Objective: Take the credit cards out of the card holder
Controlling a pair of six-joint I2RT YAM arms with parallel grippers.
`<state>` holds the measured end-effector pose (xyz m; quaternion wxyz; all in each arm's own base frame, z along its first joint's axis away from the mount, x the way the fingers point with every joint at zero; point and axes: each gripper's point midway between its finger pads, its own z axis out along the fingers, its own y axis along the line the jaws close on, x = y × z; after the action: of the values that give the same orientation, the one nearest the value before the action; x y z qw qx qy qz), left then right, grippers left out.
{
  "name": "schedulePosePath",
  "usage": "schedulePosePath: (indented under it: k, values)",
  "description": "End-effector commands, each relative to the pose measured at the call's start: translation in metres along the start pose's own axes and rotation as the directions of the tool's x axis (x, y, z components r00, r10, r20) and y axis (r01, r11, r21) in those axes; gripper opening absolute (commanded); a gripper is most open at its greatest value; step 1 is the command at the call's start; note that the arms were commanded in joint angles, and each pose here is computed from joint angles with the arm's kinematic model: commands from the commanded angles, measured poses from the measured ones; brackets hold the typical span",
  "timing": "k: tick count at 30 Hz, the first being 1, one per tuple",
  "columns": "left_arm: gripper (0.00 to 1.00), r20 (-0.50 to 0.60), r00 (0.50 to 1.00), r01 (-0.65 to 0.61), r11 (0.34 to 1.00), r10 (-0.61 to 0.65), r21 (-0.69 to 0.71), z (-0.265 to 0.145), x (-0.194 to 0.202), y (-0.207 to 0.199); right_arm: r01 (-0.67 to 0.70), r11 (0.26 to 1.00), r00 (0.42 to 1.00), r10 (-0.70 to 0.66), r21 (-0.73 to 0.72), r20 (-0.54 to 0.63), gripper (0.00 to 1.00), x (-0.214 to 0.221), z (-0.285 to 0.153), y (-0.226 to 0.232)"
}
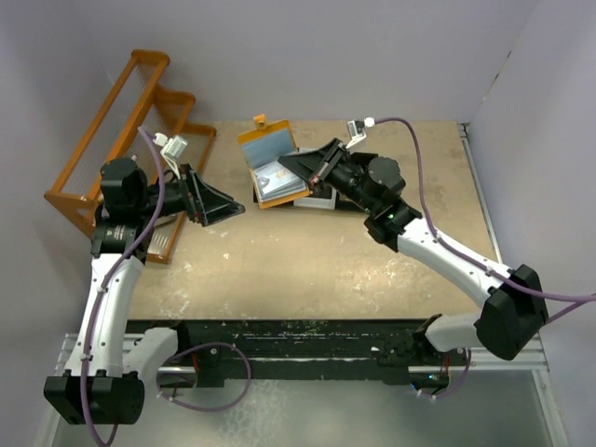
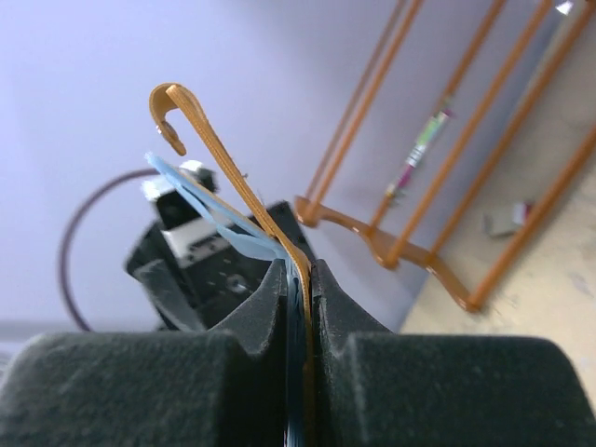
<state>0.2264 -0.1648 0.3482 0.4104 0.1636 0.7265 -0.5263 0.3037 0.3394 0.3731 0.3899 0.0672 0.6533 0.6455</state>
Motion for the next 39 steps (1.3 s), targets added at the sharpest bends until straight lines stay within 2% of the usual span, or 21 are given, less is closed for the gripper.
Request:
schedulePosePath:
  k: [1,6,11,14,17,21,25,26,29,30,34,35,36,39]
  values:
    - [1.0,0.104,0.992,0.056,0.994,-0.067,0.098,0.001,-0.026,-0.024,-0.049,0.973,0.982,0.088,-0.224,0.166,0.0,-0.028,-0.003,0.074]
    - [0.98,0.137,0.984,0.094,0.988,-0.11,0.119,0.003,-0.043,-0.029,-0.068,0.963,0.975,0.119,-0.259,0.187,0.0,-0.015,0.005,0.076]
    - [0.86,0.156,0.981,0.095,0.988,-0.114,0.122,0.001,-0.051,-0.035,-0.103,0.944,0.972,0.162,-0.314,0.168,0.0,0.001,0.013,0.082]
    - [0.73,0.157,0.98,0.106,0.986,-0.126,0.126,0.001,-0.05,-0.037,-0.098,0.942,0.975,0.156,-0.32,0.16,0.0,0.01,0.019,0.086]
    - [0.56,0.158,0.979,0.107,0.986,-0.126,0.125,-0.001,-0.048,-0.039,-0.097,0.938,0.974,0.159,-0.332,0.164,0.0,0.015,0.021,0.09]
    - [0.23,0.153,0.978,0.127,0.986,-0.143,0.111,-0.001,-0.043,-0.035,-0.089,0.938,0.977,0.148,-0.336,0.154,0.0,0.023,0.023,0.092]
    - [0.06,0.132,0.977,0.153,0.983,-0.166,0.103,0.0,-0.038,-0.03,-0.068,0.945,0.983,0.118,-0.32,0.141,0.0,0.029,0.023,0.086]
    - [0.04,0.124,0.977,0.158,0.982,-0.171,0.104,0.001,-0.037,-0.03,-0.068,0.949,0.989,0.105,-0.307,0.106,0.02,0.037,0.024,0.081]
    - [0.06,0.107,0.978,0.169,0.98,-0.181,0.109,0.001,-0.036,-0.031,-0.059,0.954,0.996,0.077,-0.293,0.05,0.18,0.044,0.025,0.072]
    - [0.08,0.102,0.979,0.167,0.98,-0.179,0.112,0.0,-0.035,-0.032,-0.052,0.959,0.997,0.066,-0.278,0.041,0.19,0.046,0.025,0.067]
    - [0.22,0.094,0.983,0.148,0.982,-0.159,0.116,0.0,-0.032,-0.033,-0.03,0.971,0.998,0.04,-0.237,0.04,0.18,0.045,0.027,0.059]
    - [0.35,0.091,0.984,0.142,0.983,-0.153,0.118,0.0,-0.031,-0.033,-0.027,0.975,0.999,0.037,-0.22,0.038,0.17,0.045,0.029,0.057]
    - [0.43,0.087,0.985,0.14,0.983,-0.151,0.12,0.0,-0.03,-0.033,-0.025,0.979,0.999,0.034,-0.204,0.041,0.15,0.044,0.03,0.056]
    - [0.51,0.082,0.986,0.132,0.984,-0.143,0.12,0.0,-0.026,-0.03,-0.019,0.98,0.993,0.042,-0.197,0.114,0.11,0.03,0.032,0.058]
